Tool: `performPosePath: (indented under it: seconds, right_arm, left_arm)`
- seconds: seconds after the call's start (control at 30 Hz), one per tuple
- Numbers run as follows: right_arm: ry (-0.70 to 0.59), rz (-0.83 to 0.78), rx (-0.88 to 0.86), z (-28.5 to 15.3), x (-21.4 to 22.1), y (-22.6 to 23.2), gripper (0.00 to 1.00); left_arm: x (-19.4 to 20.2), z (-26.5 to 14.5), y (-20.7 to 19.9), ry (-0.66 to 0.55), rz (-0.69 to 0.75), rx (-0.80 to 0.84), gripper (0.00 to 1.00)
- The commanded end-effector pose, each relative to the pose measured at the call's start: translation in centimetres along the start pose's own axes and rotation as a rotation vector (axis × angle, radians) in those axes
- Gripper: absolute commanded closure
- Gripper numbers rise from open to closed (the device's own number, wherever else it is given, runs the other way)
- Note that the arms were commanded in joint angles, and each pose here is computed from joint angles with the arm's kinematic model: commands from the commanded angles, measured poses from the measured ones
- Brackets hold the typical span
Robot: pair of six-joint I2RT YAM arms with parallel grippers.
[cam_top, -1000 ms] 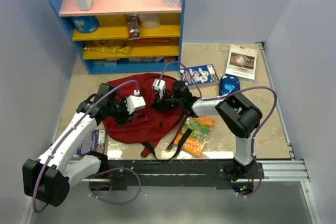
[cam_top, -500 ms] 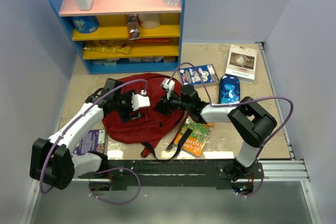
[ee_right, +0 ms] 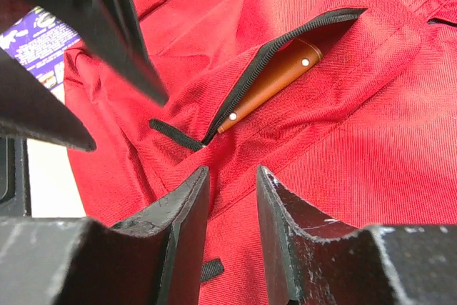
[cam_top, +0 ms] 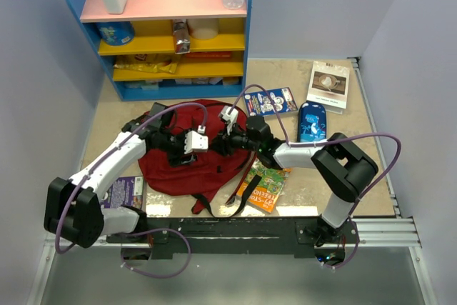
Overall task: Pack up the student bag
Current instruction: Zip the student bag at the center of the board.
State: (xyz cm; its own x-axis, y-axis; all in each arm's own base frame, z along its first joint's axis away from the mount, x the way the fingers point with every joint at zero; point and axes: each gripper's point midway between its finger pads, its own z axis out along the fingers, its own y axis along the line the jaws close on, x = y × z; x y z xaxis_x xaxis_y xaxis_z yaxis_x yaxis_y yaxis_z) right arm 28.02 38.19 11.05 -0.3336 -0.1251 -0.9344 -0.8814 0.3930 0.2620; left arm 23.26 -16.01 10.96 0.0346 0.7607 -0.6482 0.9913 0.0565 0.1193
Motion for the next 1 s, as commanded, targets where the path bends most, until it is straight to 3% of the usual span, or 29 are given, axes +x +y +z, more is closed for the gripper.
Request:
performPosePath:
  seconds: [0.0,0.3,0.5,0.97]
  right_arm:
    - [-0.034,-0.02,-0.012,0.0,-0.6,0.4,0.64]
    - [-0.025,-0.037,-0.014,-0.6,-0.3,0.7,0.66]
    - [-0.008,-0.039,-0.016,-0.9,0.4,0.8,0.66]
    - [-0.01,-0.045,-0.008,-1.2,0.4,0.8,0.66]
  left_arm:
    - [-0.3,0.7,-0.9,-0.008,0.02,0.061,0.41]
    - [0.6,2.0,1.6,0.071,-0.077,0.072,0.58]
    - [-0.1,1.6,2.0,0.048,-0.061,0.048,0.56]
    - [2.4,2.0,0.4,0.128,-0.087,0.083,0.5]
